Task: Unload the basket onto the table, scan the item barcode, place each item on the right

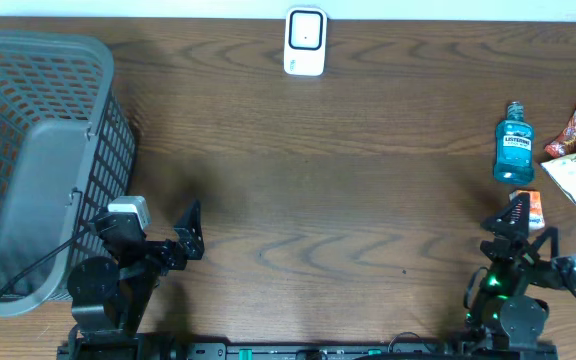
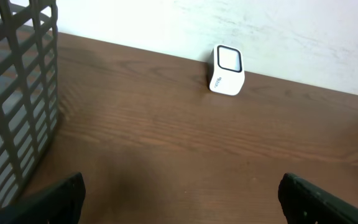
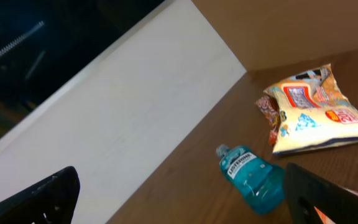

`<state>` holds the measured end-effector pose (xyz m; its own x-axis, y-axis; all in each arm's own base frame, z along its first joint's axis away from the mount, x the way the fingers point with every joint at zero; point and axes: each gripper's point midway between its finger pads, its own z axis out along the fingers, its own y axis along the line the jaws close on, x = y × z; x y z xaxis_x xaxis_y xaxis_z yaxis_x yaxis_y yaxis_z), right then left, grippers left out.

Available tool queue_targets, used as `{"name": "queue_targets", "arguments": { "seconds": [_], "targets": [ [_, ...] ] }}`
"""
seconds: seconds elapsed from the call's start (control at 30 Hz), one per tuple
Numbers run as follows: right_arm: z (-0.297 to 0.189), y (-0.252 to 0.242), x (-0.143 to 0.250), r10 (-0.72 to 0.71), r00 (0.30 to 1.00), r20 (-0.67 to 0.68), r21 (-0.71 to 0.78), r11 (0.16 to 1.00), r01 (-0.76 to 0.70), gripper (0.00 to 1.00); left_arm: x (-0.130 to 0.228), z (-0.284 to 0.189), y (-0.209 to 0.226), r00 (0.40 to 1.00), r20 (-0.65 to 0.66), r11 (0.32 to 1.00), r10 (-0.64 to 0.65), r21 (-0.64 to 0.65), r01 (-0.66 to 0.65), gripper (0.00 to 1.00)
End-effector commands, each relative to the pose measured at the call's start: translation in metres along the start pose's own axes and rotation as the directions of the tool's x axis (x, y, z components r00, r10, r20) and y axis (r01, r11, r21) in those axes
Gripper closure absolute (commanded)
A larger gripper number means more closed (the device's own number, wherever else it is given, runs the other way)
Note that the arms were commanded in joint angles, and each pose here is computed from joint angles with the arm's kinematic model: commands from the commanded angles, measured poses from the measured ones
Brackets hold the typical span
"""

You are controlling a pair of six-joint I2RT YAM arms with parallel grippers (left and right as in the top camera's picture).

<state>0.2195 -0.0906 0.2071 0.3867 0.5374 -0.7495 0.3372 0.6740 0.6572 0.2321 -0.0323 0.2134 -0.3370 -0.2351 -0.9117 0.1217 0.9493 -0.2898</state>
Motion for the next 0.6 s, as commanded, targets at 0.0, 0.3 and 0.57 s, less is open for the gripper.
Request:
{"name": "queue_targets", "arguments": {
  "seconds": [0.0,0.3,0.57],
  "targets": [
    [0.001,-0.015,0.013,-0.001,1.000,-0.009,0.034,0.999,0.001,0.01,0.000,0.000,-0.002,1.000,0.001,1.000,-0.001,0.012,0.001,0.01],
    [0.000,-0.027,0.027,-0.035,0.997,-0.066,0.080,0.996,0.041,0.01,0.000,0.000,-0.002,1.000,0.001,1.000,-0.001,0.012,0.001,0.01],
    [0.000,-0.022,0.035,-0.213,0.971,-0.112,0.029,0.976,0.217,0.01,0.000,0.000,-0.002,1.000,0.001,1.000,-0.001,0.012,0.001,0.01]
  ]
}}
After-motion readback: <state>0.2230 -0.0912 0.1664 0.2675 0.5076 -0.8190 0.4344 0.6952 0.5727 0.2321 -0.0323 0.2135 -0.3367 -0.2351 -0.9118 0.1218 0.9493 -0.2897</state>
